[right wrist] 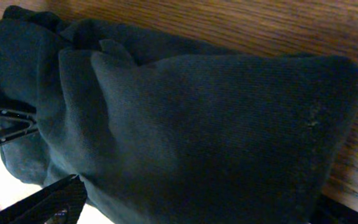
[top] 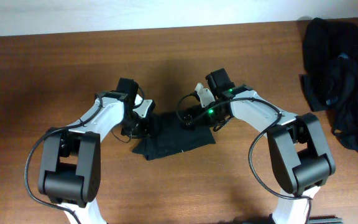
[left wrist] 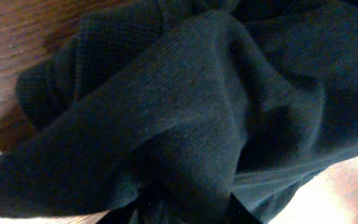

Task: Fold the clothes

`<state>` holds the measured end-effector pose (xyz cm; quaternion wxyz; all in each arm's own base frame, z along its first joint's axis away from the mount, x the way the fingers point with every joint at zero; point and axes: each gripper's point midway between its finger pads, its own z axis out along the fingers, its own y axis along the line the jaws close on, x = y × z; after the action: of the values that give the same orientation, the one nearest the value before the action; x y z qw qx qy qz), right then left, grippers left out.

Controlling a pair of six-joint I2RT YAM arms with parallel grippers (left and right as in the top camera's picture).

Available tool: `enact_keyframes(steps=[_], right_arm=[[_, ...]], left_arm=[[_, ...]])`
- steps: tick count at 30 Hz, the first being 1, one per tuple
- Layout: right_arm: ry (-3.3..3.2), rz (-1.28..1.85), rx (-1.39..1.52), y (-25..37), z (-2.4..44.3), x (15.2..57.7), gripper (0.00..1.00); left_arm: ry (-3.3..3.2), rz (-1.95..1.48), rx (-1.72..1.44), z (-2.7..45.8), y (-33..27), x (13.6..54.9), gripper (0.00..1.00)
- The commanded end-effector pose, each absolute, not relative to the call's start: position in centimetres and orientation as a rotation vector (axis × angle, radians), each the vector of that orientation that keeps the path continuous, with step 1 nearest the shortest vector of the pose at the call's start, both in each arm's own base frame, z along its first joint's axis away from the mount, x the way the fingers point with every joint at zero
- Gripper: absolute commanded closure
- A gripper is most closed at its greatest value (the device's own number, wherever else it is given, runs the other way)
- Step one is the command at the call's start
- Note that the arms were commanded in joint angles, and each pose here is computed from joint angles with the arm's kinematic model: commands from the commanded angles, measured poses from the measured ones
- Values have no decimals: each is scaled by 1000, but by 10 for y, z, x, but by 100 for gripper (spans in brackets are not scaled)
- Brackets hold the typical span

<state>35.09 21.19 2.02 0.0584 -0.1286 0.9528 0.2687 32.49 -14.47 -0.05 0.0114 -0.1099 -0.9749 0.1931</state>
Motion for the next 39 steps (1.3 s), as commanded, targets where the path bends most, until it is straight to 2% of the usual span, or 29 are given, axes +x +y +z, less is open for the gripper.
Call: enact_keyframes(steps=[1, 2, 5, 7, 8, 16, 23, 28, 35, 39], right_arm=[[2965, 776, -379, 207, -7, 340, 1], [2964, 773, -384, 207, -7, 340, 1], [2960, 770, -390, 207, -7, 341, 1], [2950, 760, -413, 204, -7, 343, 1], [2950, 743, -400, 200, -8, 345, 1], [2964, 722, -189, 149, 18, 370, 0], [2995, 703, -148, 107, 29, 370, 0], [3007, 699, -33, 80, 28, 372, 0], [3012, 697, 57, 51, 28, 370, 0], [3005, 694, 73, 39, 28, 370, 0]], left_arm=[[-2951, 489, -335, -37, -135, 299, 72], [-2953, 489, -335, -37, -135, 300, 72], [-2969, 476, -339, -38, -133, 304, 85], [-2986, 462, -340, -38, -131, 308, 98], [-2994, 453, -338, -37, -130, 310, 99], [-3048, 435, -236, 2, -108, 349, 99], [-3185, 118, -214, 64, -71, 399, 99], [-3299, -164, -202, 122, -44, 430, 99], [-3446, -645, -210, 231, -2, 459, 100], [-3590, -708, -258, 291, -5, 470, 100]])
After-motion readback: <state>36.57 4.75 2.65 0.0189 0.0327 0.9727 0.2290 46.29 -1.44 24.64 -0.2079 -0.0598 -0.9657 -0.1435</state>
